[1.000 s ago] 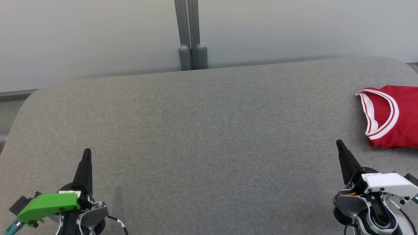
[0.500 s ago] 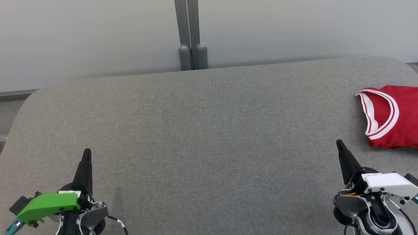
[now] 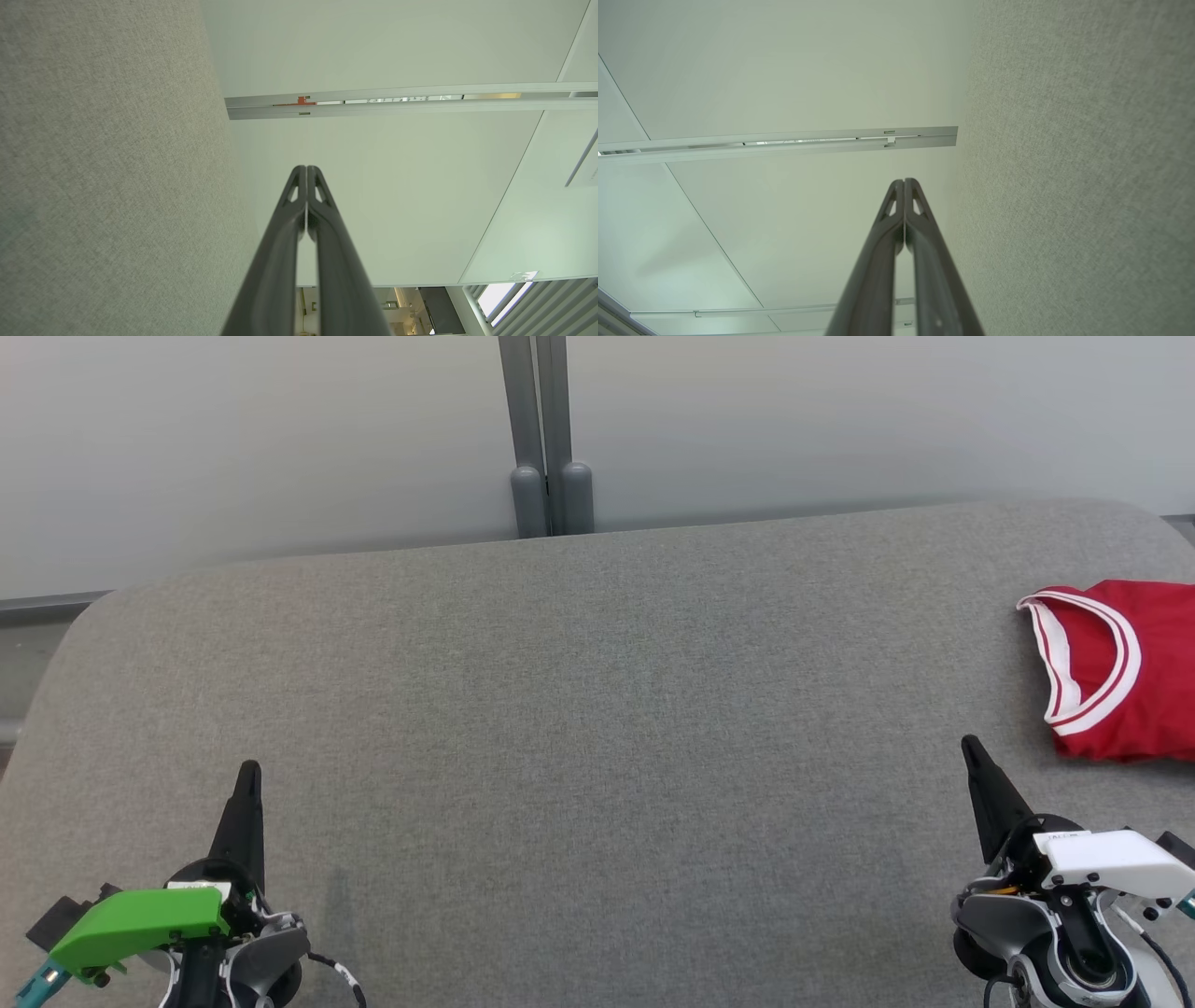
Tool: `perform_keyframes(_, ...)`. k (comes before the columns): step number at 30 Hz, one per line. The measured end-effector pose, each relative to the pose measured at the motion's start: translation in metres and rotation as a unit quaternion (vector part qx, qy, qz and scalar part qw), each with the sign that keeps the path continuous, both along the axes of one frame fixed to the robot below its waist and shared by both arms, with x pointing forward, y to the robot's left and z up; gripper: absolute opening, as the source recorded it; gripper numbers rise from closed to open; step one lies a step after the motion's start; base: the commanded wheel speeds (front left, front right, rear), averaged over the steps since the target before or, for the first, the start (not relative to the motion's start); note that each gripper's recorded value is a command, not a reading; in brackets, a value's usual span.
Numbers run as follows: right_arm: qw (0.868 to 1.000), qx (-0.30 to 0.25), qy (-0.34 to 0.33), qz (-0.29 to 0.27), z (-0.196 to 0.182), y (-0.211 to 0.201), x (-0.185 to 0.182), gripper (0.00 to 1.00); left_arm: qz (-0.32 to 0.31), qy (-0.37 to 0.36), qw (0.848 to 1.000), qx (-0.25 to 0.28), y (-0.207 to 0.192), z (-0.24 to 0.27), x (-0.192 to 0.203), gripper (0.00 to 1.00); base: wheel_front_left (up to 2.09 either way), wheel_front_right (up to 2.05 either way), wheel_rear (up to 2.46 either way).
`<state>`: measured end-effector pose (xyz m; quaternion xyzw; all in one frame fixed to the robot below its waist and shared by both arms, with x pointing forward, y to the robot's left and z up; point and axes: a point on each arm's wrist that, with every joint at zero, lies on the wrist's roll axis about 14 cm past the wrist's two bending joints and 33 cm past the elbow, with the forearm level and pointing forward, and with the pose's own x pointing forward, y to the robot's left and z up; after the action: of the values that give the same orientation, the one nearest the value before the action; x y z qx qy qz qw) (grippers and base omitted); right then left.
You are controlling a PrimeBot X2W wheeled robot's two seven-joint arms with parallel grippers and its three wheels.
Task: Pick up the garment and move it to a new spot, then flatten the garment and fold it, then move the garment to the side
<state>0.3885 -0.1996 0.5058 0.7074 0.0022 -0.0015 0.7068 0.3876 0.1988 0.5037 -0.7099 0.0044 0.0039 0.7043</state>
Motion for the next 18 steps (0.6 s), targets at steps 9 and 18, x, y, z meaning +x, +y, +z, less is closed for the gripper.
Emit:
perform_keyframes(9, 1.0, 0.0, 0.0, 0.0, 0.0, 0.0, 0.0, 0.0, 0.0, 0.0, 1.0, 0.0, 0.0, 0.0, 0.0, 0.0, 0.0, 0.0, 0.0)
perform_keyframes(18, 1.0, 0.0, 0.0, 0.0, 0.0, 0.0, 0.0, 0.0, 0.0, 0.0, 1.0, 0.0, 0.0, 0.0001, 0.0, 0.0, 0.0, 0.0, 0.0)
